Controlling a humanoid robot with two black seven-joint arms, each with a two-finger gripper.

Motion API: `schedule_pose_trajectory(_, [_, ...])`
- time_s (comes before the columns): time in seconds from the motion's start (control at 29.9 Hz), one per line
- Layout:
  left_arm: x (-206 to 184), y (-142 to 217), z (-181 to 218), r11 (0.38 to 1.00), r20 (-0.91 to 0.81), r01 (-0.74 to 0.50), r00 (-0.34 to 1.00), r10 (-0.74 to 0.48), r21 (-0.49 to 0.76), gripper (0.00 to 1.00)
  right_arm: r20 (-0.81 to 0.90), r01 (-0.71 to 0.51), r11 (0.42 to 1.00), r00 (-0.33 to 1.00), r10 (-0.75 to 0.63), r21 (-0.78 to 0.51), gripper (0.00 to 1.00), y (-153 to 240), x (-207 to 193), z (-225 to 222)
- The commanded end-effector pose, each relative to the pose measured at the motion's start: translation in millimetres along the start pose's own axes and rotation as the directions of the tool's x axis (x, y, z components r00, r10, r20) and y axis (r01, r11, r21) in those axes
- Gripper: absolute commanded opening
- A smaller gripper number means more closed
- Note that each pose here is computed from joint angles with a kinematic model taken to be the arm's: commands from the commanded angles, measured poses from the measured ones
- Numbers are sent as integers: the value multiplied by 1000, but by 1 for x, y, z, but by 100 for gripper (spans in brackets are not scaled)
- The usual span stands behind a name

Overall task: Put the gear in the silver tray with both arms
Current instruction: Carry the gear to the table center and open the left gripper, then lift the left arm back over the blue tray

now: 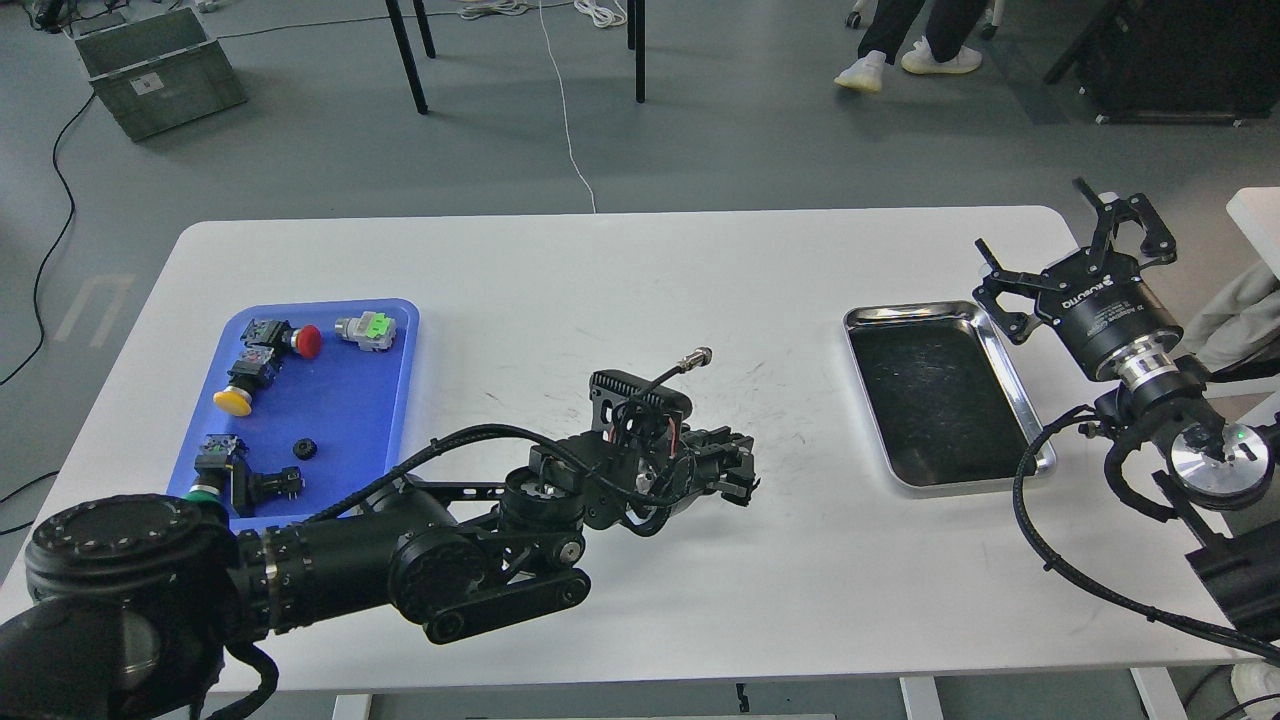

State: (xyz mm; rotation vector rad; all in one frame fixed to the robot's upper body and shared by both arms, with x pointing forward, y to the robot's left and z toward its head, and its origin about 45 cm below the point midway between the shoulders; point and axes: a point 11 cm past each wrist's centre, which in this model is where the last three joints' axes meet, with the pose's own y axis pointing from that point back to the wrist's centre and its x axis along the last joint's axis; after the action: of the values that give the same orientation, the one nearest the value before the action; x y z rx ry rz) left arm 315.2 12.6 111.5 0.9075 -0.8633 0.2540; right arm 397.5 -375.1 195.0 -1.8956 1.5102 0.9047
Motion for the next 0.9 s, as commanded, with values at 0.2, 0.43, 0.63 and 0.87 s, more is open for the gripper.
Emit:
schedule_pose_trajectory(0.2, [0,0,3,999,-28,-34,999,34,-22,61,1,1,1000,1000,-1,-3,99,0,0,1])
schedule_pose_trajectory(0.43, [13,1,1,994,-79,-114,990,113,-4,98,1,-2,1000,1000,2,-1,99,0,1,1])
schedule_pose_trajectory(0.63, [49,3,4,984,-136,-178,975,175,-8,98,-3,-8,1000,1000,8,4,99,1,3,-2])
schedule_pose_trajectory(0.87, [130,19,-13,933,-335,-357,873,354,57,98,-1,-6,1000,1000,6,5,99,0,2,-2])
